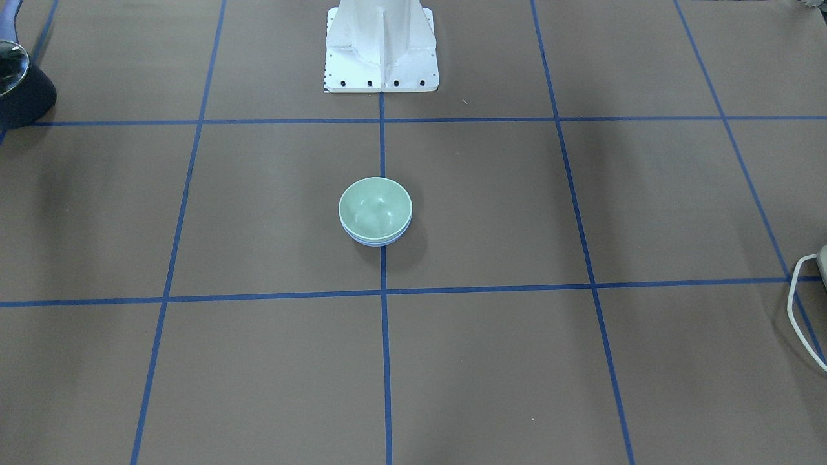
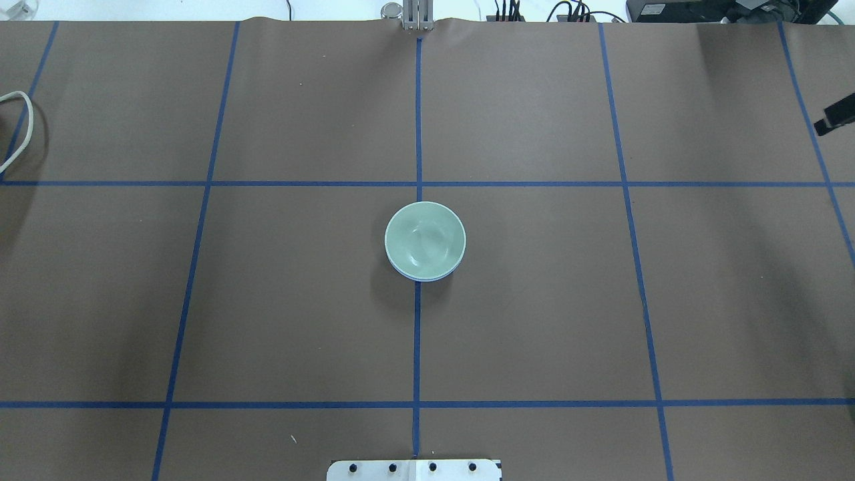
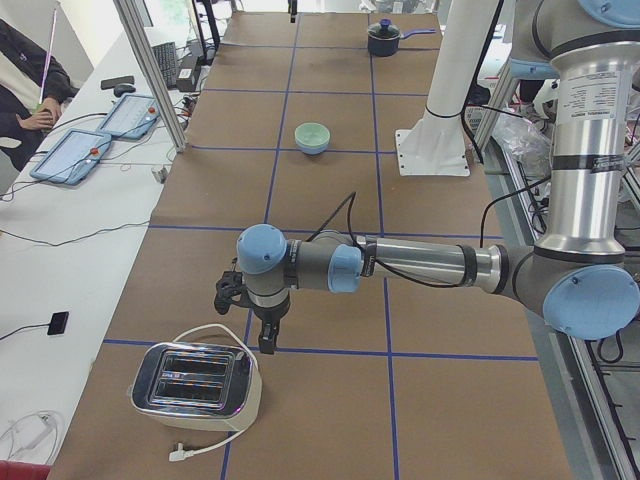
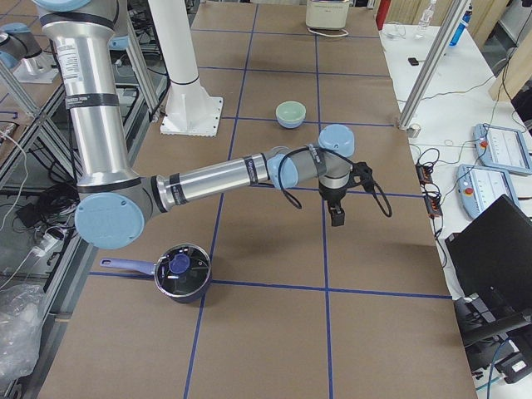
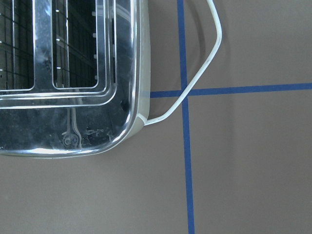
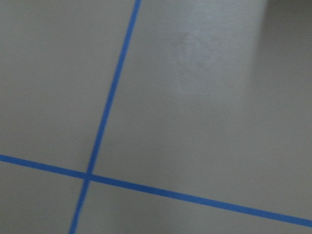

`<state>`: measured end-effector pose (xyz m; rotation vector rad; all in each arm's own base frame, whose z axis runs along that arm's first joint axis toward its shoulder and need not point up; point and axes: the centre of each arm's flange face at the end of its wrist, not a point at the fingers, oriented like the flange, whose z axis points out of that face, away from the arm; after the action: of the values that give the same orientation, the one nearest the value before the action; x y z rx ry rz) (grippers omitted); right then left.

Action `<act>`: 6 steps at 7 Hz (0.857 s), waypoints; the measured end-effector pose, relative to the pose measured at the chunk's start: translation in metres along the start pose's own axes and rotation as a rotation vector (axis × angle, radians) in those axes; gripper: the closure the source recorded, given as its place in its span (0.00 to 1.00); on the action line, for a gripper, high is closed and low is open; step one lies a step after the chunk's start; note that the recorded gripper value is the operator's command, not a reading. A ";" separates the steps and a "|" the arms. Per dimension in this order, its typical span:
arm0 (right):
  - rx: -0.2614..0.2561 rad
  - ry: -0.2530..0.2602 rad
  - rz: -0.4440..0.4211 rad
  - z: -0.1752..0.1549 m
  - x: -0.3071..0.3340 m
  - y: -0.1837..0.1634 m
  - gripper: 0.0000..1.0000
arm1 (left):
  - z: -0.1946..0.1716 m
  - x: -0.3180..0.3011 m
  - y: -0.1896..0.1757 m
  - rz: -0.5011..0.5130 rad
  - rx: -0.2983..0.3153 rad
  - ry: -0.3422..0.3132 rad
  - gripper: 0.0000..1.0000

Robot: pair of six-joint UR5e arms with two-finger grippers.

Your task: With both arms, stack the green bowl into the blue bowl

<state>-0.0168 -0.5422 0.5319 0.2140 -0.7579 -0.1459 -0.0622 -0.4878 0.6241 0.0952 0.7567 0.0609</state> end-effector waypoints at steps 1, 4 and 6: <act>-0.017 0.020 0.015 -0.001 0.047 0.041 0.00 | 0.001 -0.001 0.001 0.021 0.021 0.000 0.01; -0.073 0.072 0.040 0.010 0.104 0.114 0.00 | 0.004 -0.004 0.007 0.030 0.032 -0.002 0.01; -0.078 0.078 0.042 0.011 0.107 0.119 0.00 | 0.007 -0.006 0.012 0.024 0.026 -0.001 0.01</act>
<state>0.0586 -0.4510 0.6401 0.1285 -0.6777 -0.1269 -0.0623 -0.4765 0.6349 0.1296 0.7554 0.0742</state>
